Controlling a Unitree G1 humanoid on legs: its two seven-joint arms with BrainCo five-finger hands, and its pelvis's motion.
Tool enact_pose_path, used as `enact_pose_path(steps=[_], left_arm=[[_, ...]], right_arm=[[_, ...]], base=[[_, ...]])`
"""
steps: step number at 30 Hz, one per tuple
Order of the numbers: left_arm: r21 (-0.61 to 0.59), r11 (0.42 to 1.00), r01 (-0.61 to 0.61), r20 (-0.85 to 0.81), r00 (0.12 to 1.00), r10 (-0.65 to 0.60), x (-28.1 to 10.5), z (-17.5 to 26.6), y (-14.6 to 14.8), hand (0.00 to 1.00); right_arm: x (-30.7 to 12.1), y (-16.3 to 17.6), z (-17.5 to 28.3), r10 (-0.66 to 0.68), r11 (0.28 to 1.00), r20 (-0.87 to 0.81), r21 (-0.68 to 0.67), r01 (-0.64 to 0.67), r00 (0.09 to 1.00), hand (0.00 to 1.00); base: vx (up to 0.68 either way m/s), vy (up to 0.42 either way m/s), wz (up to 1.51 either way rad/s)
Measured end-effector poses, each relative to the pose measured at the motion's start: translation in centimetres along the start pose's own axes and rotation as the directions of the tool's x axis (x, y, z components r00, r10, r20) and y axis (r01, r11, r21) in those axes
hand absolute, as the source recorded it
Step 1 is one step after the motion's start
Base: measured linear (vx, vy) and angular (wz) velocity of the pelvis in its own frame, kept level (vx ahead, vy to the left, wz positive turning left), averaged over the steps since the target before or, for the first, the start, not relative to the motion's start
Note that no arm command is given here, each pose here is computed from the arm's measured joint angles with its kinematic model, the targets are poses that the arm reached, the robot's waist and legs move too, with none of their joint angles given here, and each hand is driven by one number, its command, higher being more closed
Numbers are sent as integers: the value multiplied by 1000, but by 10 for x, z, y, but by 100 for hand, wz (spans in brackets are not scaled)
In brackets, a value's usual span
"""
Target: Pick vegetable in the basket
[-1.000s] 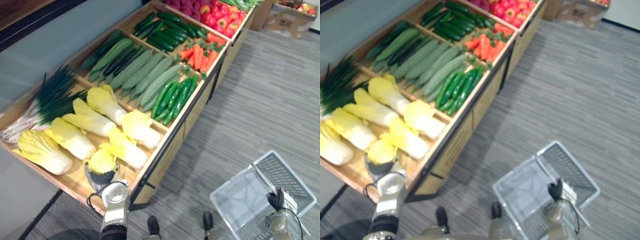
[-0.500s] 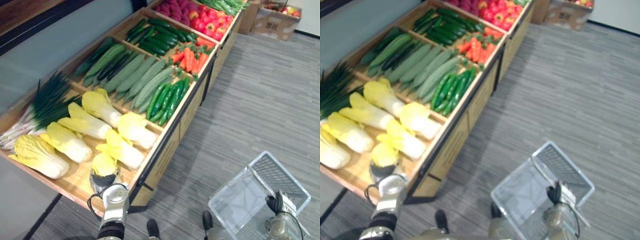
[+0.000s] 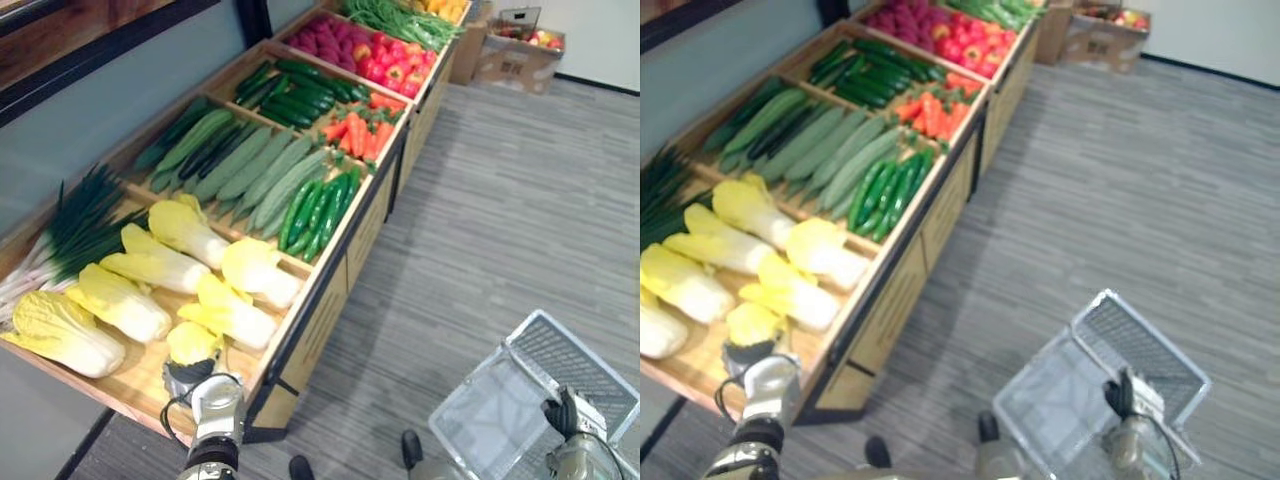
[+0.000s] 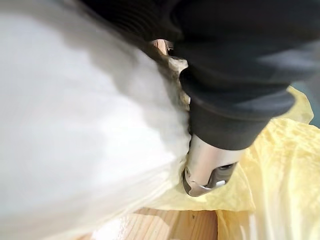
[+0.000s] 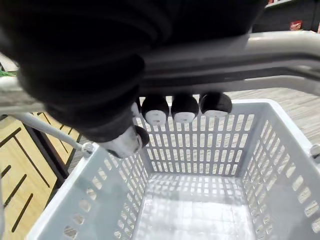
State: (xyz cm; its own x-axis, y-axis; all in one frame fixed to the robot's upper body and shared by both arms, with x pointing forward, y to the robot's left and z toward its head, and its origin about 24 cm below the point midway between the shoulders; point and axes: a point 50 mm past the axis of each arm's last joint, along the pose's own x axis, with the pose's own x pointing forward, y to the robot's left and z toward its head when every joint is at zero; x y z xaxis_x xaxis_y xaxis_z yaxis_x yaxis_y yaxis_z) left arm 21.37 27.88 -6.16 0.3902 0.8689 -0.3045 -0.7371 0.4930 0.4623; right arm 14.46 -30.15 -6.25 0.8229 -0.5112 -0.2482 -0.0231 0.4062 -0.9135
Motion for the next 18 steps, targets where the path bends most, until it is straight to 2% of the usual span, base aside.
enact_pose_path(steps=[5,9,18], left_arm=[[-25,1000,-10,-1,1000,10,1,4,2,100],[-124,992,-18,8,1000,19,-6,10,6,100],[-214,975,-55,67,995,71,-15,18,25,100]], right_arm=[[-2,8,-2,52,999,-6,-8,-52,999,100],[-4,13,0,76,997,-16,3,-76,997,100],[0,15,-4,78,997,-94,28,-75,993,100]], base=[[3,-2,2],[0,-9,17],[9,2,18]])
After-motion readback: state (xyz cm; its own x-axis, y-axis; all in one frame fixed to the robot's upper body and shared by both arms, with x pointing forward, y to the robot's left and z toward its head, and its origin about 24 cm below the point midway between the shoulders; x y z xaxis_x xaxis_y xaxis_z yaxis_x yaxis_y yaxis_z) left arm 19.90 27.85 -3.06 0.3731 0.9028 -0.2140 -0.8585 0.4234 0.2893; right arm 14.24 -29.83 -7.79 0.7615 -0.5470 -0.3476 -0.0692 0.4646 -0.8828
